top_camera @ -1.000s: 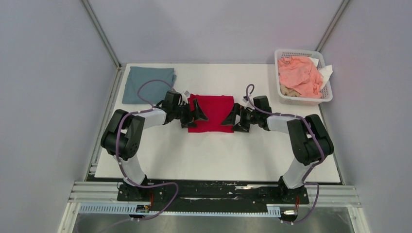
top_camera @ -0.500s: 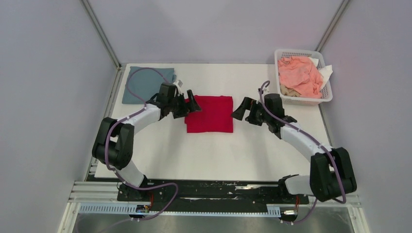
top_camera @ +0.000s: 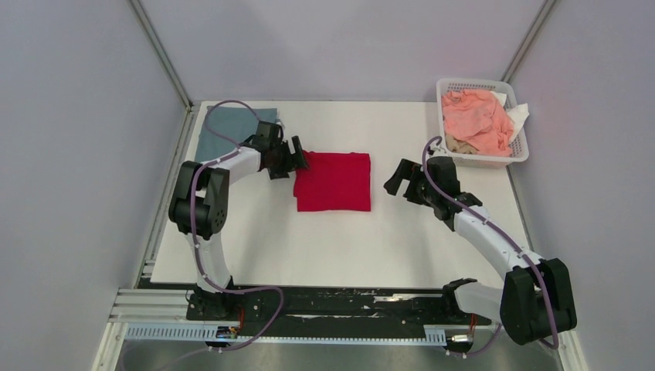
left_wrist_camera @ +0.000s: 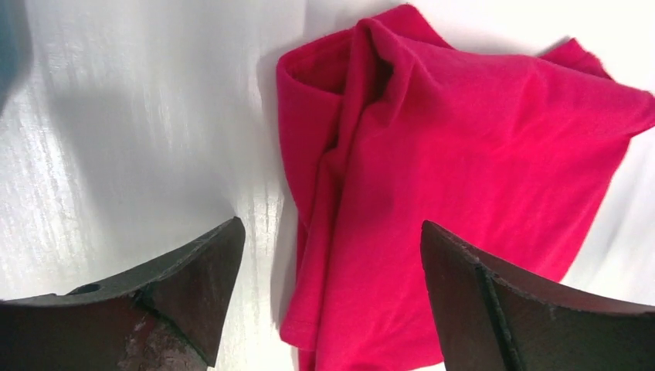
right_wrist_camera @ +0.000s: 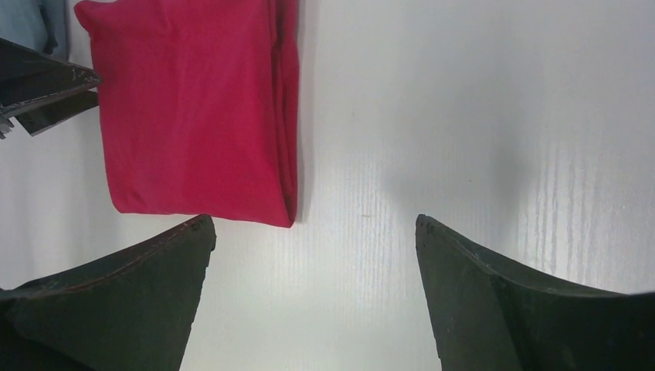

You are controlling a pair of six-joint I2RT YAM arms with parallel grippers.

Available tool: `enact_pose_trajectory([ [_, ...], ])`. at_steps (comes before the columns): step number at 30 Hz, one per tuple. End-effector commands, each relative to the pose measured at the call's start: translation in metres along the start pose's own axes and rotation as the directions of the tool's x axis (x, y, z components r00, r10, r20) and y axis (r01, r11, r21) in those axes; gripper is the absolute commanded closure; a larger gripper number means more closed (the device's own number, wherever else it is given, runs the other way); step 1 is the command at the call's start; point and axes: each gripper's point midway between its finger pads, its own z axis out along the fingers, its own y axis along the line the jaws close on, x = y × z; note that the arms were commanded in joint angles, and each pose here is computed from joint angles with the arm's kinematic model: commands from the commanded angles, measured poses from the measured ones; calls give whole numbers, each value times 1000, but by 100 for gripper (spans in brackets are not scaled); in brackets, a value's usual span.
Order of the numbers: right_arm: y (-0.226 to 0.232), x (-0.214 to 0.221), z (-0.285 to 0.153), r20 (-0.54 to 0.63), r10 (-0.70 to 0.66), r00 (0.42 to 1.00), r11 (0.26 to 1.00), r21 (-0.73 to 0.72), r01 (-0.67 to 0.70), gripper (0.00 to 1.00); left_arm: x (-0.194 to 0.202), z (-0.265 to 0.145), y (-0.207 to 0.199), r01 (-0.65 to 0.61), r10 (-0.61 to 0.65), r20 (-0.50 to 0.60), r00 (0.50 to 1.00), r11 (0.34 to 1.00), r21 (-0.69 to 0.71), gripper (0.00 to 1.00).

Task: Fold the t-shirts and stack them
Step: Put the neatly folded tshirt into the corner of the board with the left arm

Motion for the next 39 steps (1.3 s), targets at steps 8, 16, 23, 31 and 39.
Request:
enact_pose_trajectory([
  [8, -16, -2, -1, 25, -25, 999, 997, 68, 23, 0, 43, 35, -30, -97, 92, -115, 989, 994, -40, 52],
  [16, -20, -3, -3, 36, -36, 999, 996, 86, 33, 0, 5, 33, -15, -216, 215, -30, 976, 946, -242, 100],
  [23, -28, -11, -6, 73, -62, 995, 990, 128, 53, 0, -83, -2, -8, -363, 442, 138, 886, 848, -386, 100],
  [31, -41, -19, -8, 111, -98, 989, 977, 201, 74, 0, -188, -56, 14, -448, 615, 254, 747, 747, -492, 100],
  [39, -59, -19, 1, 94, -127, 987, 953, 288, 95, 0, -247, -105, 25, -476, 709, 265, 653, 657, -584, 100],
])
